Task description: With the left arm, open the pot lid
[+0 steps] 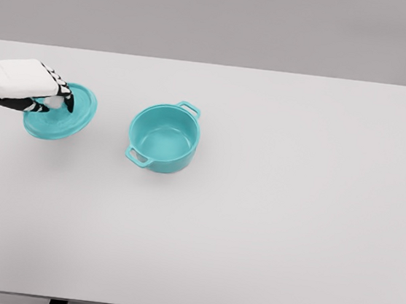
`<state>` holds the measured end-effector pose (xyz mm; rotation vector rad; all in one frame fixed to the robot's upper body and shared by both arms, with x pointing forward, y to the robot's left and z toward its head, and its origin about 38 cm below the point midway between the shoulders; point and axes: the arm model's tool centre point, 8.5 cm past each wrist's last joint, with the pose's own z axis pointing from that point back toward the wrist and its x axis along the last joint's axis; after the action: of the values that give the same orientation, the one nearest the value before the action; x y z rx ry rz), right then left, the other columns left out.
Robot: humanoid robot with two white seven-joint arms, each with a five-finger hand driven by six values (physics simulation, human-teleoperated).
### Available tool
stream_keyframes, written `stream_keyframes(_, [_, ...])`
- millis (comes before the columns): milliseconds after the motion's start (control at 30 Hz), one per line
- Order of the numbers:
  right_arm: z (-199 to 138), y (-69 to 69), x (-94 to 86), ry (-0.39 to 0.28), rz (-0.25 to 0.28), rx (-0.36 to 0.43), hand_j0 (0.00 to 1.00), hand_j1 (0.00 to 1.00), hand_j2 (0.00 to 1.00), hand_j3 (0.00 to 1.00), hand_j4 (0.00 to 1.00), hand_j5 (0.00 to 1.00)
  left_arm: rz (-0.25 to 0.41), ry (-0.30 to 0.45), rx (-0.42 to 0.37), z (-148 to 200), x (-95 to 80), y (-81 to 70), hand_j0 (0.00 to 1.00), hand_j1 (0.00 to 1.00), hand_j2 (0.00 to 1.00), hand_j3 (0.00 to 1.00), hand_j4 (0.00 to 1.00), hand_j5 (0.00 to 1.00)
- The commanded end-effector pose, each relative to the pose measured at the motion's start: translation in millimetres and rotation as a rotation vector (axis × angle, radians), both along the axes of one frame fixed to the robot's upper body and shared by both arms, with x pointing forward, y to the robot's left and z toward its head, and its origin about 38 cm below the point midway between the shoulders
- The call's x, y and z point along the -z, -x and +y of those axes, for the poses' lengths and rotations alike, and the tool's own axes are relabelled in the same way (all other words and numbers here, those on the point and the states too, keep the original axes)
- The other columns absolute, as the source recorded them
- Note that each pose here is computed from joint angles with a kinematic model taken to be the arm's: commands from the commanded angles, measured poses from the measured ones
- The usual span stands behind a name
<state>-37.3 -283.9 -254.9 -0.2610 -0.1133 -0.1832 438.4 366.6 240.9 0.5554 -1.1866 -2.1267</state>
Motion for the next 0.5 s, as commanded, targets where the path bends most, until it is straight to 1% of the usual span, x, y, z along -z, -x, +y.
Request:
stream_keyframes(0, [0, 0.0, 0.0, 0.000, 0.000, 0.001, 1.00, 1.00, 1.00, 1.00, 1.00, 1.00, 0.004, 0.007, -0.009, 2, 1.1, -0.9, 0.57, 0.57, 0.57, 0.57, 0.57, 0.57])
stream_keyframes(67, [0, 0.0, 0.0, 0.000, 0.000, 0.001, 1.00, 1.00, 1.00, 1.00, 1.00, 1.00, 0.013, 0.005, -0.012, 3, 5.2, 0.8, 0.57, 0.57, 0.57, 0.57, 0.57, 0.57])
stream_keyframes(233, [0, 0.0, 0.0, 0.000, 0.000, 0.001, 1.00, 1.00, 1.00, 1.00, 1.00, 1.00, 0.018, -0.001, -0.011, 3, 8.2, 1.4, 0.57, 0.57, 0.57, 0.57, 0.57, 0.57])
stream_keyframes(367, [0, 0.0, 0.0, 0.000, 0.000, 0.001, 1.00, 1.00, 1.00, 1.00, 1.00, 1.00, 0.041, -0.003, -0.013, 3, 18.5, 4.9, 0.57, 0.57, 0.57, 0.57, 0.57, 0.57])
stream_keyframes(400, [0, 0.0, 0.0, 0.000, 0.000, 0.001, 1.00, 1.00, 1.00, 1.00, 1.00, 1.00, 0.055, 0.000, -0.017, 4, 24.6, 6.9, 0.57, 0.57, 0.57, 0.57, 0.57, 0.57])
stream_keyframes(467, [0, 0.0, 0.0, 0.000, 0.000, 0.001, 1.00, 1.00, 1.00, 1.00, 1.00, 1.00, 0.068, 0.002, -0.029, 7, 29.9, 7.0, 0.57, 0.57, 0.57, 0.57, 0.57, 0.57])
